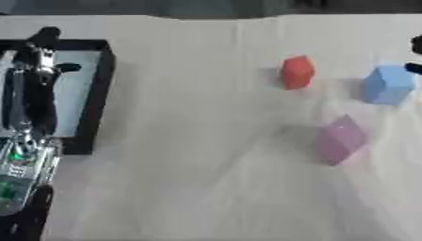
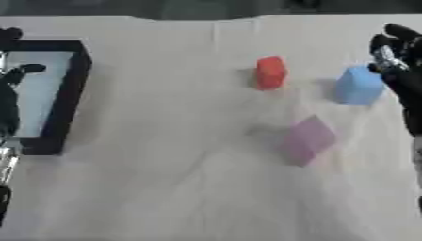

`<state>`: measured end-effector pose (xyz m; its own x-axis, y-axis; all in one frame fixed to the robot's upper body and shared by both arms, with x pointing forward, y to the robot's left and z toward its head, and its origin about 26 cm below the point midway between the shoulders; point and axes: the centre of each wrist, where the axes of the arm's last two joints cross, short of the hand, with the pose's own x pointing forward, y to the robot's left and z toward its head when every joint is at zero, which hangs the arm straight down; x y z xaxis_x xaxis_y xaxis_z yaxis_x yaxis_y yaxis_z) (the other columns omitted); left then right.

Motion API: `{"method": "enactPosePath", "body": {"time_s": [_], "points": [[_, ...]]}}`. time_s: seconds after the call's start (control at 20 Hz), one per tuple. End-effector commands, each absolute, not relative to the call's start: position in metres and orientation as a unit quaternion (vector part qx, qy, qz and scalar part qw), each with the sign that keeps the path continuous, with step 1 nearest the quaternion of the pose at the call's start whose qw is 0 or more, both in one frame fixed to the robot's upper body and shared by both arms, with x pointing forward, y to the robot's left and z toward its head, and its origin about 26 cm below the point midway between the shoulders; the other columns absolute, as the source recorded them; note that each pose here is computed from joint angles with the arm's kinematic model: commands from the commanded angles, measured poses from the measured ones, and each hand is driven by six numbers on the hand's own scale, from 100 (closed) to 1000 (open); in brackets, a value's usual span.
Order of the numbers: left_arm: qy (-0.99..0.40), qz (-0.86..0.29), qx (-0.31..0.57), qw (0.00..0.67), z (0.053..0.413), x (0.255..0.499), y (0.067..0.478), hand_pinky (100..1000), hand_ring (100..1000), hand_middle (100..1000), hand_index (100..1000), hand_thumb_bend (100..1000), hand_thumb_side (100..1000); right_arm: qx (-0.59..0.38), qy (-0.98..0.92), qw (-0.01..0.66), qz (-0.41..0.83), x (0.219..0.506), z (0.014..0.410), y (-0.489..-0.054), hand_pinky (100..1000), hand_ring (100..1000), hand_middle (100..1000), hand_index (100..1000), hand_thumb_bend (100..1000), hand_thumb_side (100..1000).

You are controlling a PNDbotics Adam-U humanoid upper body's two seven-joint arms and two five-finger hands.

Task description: Pick up the objects with one hand, pass them to the other hand, and then place them into the box on the other side of the table.

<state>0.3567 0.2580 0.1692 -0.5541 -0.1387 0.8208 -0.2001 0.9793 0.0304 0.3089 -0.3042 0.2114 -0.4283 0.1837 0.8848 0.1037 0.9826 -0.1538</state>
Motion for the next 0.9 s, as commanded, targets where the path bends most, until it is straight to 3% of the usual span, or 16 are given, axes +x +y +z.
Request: {"method": "enactPosePath", "body": {"time_s": [0.05, 0.9], "points": [[-0.886, 0.026, 0.100, 0.451, 0.1770, 0.3561, 0.2608, 622, 1000, 801, 798, 390, 722, -0.095, -0.849, 0.517, 0.044, 0.3075, 0.2192, -0.3077, 808, 900, 751, 848, 259, 386], [-0.890, 0.026, 0.096, 0.445, 0.1816, 0.3568, 0.2583, 623, 1000, 801, 799, 391, 718, -0.098, -0.852, 0.512, 0.045, 0.3074, 0.2216, -0.3086, 809, 904, 754, 852, 265, 384]]}}
